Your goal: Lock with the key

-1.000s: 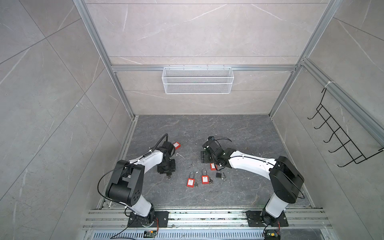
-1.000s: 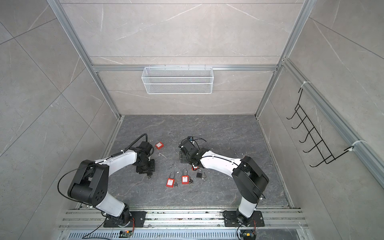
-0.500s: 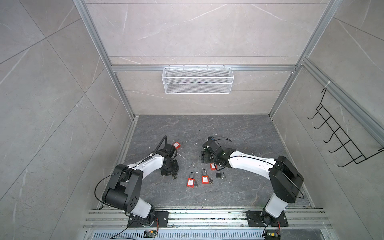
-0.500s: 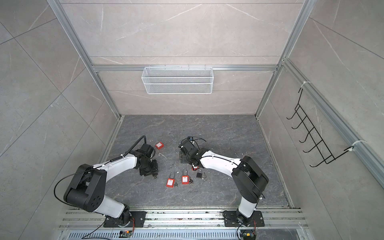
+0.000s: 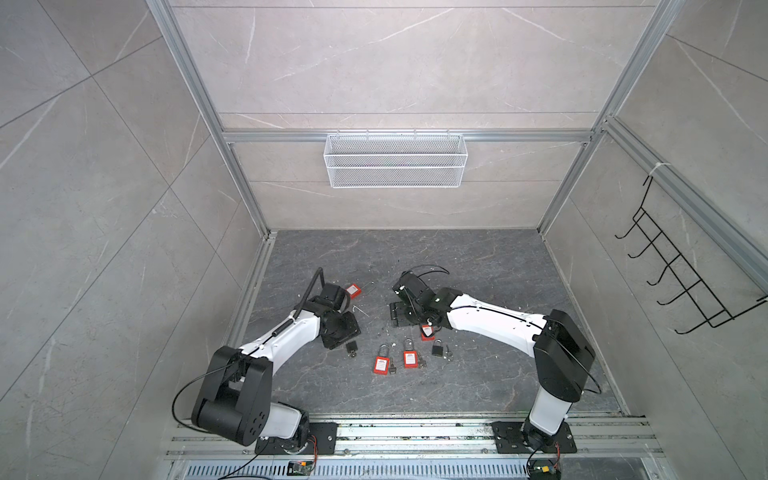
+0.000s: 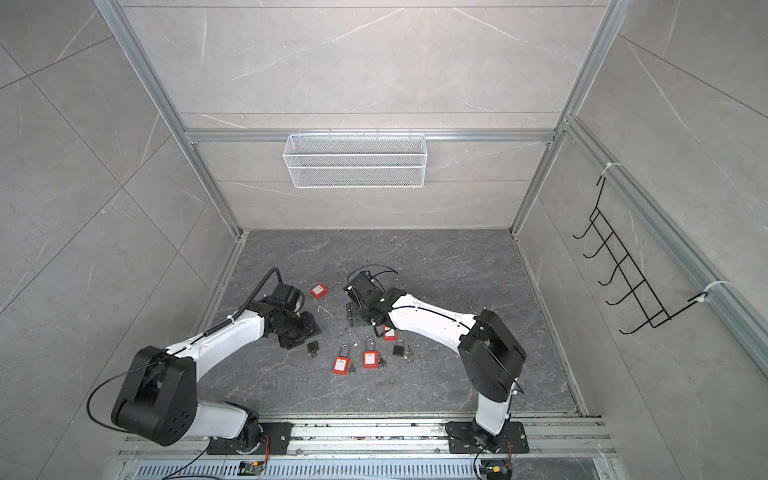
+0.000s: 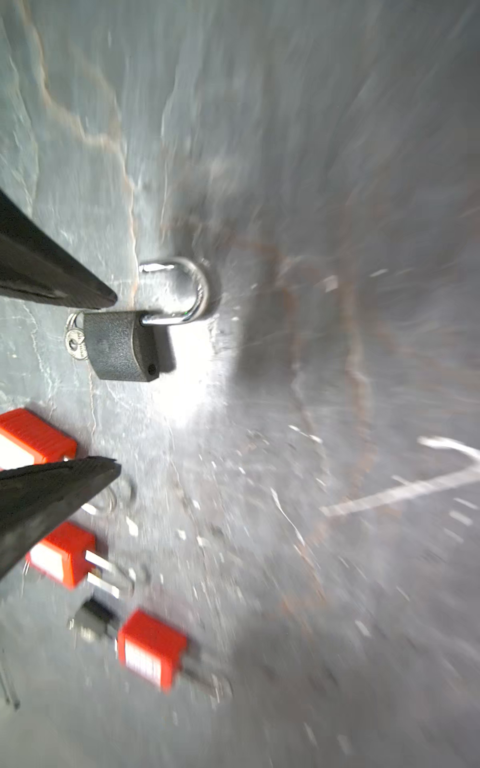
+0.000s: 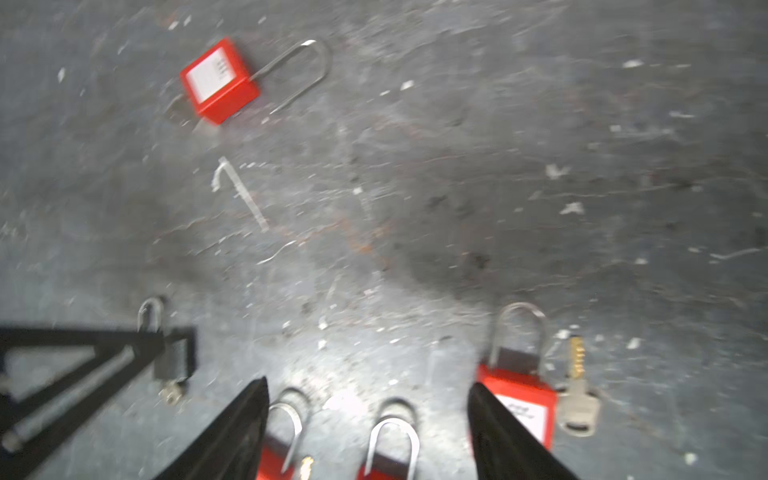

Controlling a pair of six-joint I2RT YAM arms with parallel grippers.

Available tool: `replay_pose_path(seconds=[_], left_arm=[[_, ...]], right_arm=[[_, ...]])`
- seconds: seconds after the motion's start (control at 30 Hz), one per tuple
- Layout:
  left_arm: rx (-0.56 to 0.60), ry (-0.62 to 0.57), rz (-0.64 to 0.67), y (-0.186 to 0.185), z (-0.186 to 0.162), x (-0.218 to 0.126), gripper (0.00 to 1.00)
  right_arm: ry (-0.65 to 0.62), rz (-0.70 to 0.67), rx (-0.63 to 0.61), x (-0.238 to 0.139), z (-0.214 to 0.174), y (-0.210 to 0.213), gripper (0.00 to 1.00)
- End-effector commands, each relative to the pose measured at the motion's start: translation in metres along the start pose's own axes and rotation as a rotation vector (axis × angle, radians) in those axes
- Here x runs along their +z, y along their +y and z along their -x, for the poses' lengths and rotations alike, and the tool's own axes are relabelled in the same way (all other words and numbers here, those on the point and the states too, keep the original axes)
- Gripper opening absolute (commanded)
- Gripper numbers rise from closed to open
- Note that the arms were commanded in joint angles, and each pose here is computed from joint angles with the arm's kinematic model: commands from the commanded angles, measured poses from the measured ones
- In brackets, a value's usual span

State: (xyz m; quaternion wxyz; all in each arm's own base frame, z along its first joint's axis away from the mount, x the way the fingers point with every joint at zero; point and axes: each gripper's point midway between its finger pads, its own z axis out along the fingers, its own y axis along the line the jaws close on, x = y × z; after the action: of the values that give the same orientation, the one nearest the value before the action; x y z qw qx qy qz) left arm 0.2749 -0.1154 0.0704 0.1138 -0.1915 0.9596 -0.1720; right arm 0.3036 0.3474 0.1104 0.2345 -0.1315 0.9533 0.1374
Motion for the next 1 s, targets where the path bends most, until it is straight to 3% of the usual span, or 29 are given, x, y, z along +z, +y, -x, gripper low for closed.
replay_pose_path(seconds=[0.0,0.2,0.47,0.97], left_arm=[[0.001,-0.067,-0.018,0.012,0.028,-0.037,0.62],[-0.096,-0.112,-0.063,0.048,0.056,-0.064,0.66],[-0.199,-0.117,-0.121,0.069,0.058,-0.058,0.71],[-0.206,-0.111,-0.102,0.08,0.05,-0.052,0.73]], right_arm=[[0.161,0.018,-0.082,0.006,-0.028,0.021,0.72],[0.327,0.047,-0.209,0.028,-0.052,0.066,0.68],[0.457,-0.03,-0.387,0.058,-0.078,0.103,0.69],[0.499,-0.094,-0.384,0.086,-0.079,0.111,0.67]])
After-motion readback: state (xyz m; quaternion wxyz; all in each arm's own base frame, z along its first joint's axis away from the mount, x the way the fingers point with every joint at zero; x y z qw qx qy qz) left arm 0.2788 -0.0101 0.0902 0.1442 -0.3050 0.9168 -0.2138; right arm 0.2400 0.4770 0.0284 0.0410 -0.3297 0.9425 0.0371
